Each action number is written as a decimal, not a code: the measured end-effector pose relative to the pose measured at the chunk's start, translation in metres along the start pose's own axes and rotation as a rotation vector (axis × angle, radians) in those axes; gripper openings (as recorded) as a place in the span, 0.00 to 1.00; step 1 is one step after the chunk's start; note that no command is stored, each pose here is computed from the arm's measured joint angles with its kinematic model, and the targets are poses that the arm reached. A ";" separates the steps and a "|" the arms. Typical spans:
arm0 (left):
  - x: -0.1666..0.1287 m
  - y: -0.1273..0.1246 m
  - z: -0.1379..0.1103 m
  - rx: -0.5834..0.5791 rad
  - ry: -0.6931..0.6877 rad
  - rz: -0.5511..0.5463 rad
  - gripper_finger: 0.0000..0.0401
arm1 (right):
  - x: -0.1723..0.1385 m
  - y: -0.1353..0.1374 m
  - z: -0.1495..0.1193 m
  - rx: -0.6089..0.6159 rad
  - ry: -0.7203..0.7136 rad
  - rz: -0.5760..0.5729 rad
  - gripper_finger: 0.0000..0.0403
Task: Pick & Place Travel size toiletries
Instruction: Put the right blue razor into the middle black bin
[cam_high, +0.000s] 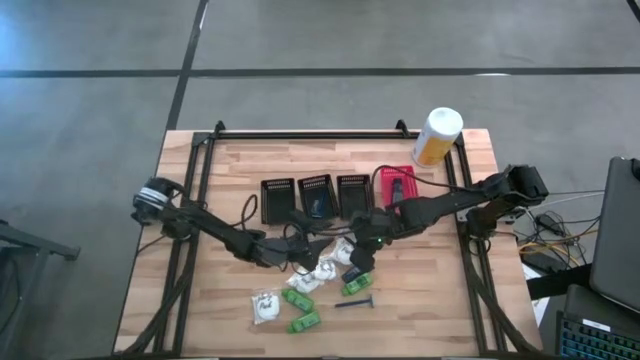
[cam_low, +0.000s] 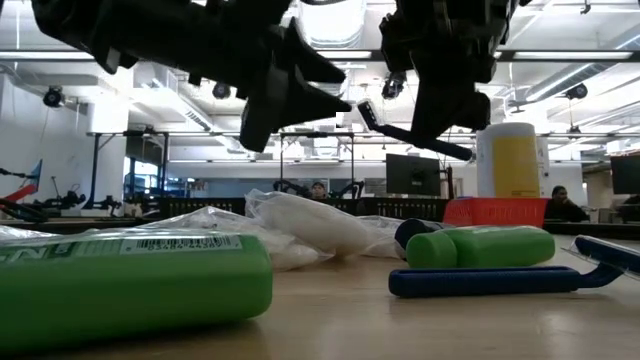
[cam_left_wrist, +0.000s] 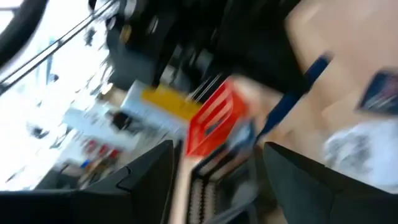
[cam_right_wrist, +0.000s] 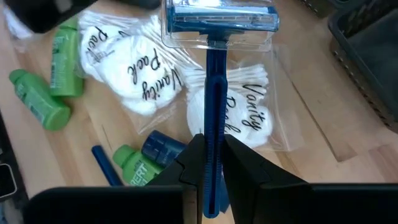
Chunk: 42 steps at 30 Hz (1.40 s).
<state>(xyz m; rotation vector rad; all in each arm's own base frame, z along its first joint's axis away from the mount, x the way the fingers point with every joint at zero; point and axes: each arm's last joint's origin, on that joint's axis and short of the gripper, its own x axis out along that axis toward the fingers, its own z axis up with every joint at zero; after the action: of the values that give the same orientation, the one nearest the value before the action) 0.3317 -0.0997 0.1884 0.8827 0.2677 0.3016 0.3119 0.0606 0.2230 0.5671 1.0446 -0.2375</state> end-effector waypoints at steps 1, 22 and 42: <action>0.000 -0.001 0.000 -0.004 -0.016 -0.024 0.63 | 0.000 0.000 0.000 -0.001 -0.003 0.003 0.09; 0.005 -0.003 0.001 -0.069 -0.080 -0.115 0.63 | 0.000 0.003 0.003 -0.029 -0.040 0.036 0.09; 0.005 -0.006 -0.002 -0.084 -0.056 -0.152 0.63 | 0.000 0.003 0.004 -0.045 -0.045 0.031 0.09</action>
<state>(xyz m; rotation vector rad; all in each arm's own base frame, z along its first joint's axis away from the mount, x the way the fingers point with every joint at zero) 0.3366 -0.0997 0.1817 0.7818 0.2665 0.1457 0.3163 0.0612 0.2260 0.5351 0.9946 -0.1978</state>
